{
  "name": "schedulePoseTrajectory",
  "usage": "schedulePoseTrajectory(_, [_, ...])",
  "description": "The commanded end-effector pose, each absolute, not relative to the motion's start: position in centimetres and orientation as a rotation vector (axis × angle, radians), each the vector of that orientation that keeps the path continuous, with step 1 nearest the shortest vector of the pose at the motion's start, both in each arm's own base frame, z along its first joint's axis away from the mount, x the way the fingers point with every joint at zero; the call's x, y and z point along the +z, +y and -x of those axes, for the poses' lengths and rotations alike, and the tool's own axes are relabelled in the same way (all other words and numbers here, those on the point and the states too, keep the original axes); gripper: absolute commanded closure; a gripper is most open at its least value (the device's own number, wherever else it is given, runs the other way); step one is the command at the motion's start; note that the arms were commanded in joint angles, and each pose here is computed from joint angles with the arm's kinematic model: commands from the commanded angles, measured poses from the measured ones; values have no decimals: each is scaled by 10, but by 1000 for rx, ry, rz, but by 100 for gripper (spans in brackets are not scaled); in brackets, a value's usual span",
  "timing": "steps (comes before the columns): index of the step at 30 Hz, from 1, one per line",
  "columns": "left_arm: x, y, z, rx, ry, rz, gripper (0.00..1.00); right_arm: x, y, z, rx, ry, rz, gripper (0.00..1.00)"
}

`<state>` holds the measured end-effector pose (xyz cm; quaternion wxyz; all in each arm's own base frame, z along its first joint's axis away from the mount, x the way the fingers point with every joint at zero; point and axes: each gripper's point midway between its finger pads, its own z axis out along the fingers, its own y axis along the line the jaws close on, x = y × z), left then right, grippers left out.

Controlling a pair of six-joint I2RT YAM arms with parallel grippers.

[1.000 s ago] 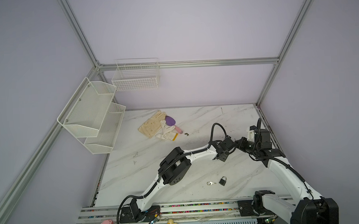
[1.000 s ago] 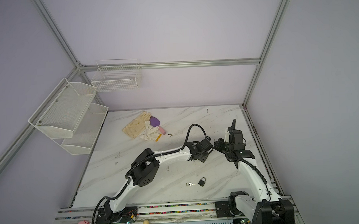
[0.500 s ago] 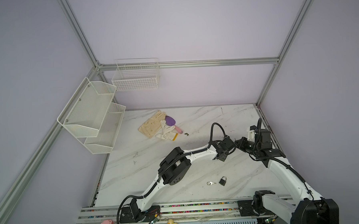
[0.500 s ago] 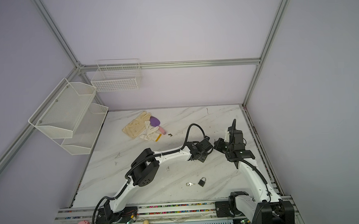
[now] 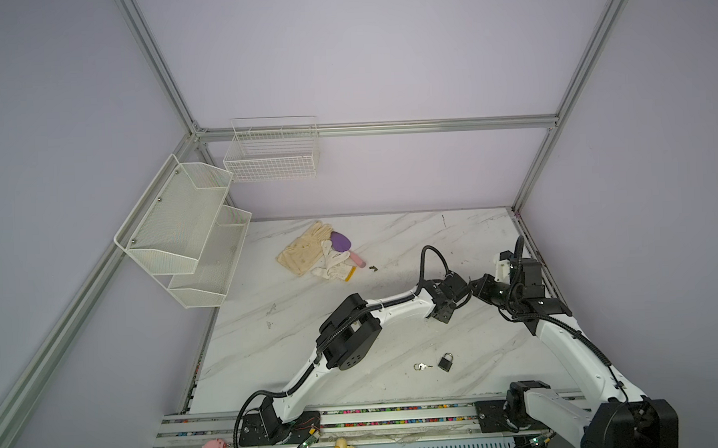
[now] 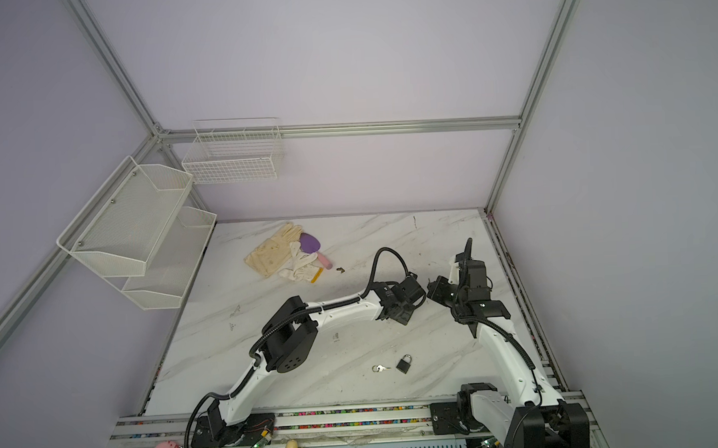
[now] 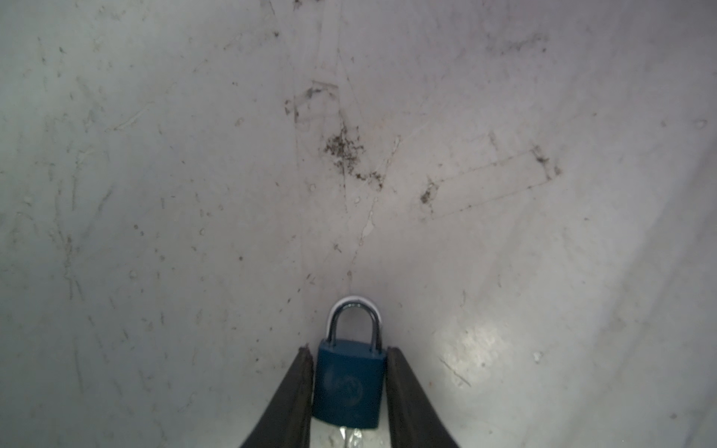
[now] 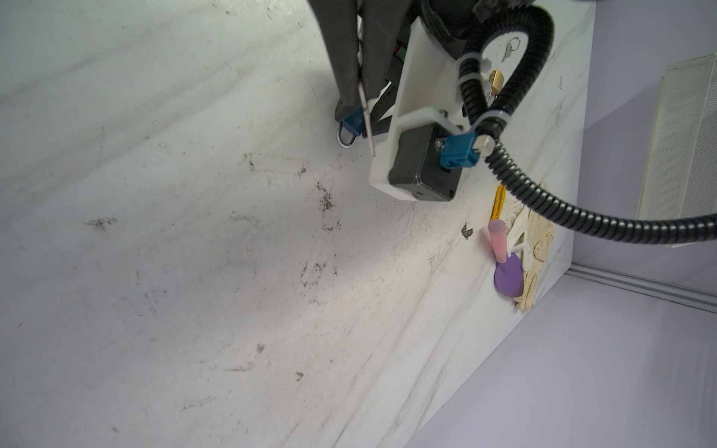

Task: Unlock with the key
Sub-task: 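Lower the left gripper onto the blue padlock and close on its body, then lift the blue padlock with the left gripper while the right gripper brings the key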

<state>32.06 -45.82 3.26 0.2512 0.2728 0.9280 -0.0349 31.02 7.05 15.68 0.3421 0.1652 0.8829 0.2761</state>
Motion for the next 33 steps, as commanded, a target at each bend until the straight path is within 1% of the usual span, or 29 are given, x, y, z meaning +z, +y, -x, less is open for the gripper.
schedulePoseTrajectory(1, [52,-466,-319,-148,2542,-728,67,163,69,-311,712,2275,-401,100])
schedulePoseTrajectory(9, [50,-467,-321,-132,2535,-735,69,165,70,-311,714,2269,-395,100])
schedulePoseTrajectory(18, [49,-462,-330,-138,2554,-669,76,167,72,-310,723,2268,-369,100])
schedulePoseTrajectory(21, [65,-460,-338,-155,2536,-600,80,169,71,-311,713,2265,-359,100])
schedulePoseTrajectory(24, [92,-455,-347,-201,2519,-477,85,171,74,-311,721,2270,-339,100])
schedulePoseTrajectory(28, [136,-429,-359,-250,2481,-256,90,175,81,-313,740,2277,-300,100])
schedulePoseTrajectory(31, [169,-405,-364,-359,2435,-86,92,180,96,-315,741,2288,-237,100])
schedulePoseTrajectory(33, [182,-387,-365,-478,2409,50,93,182,113,-316,736,2300,-184,100])
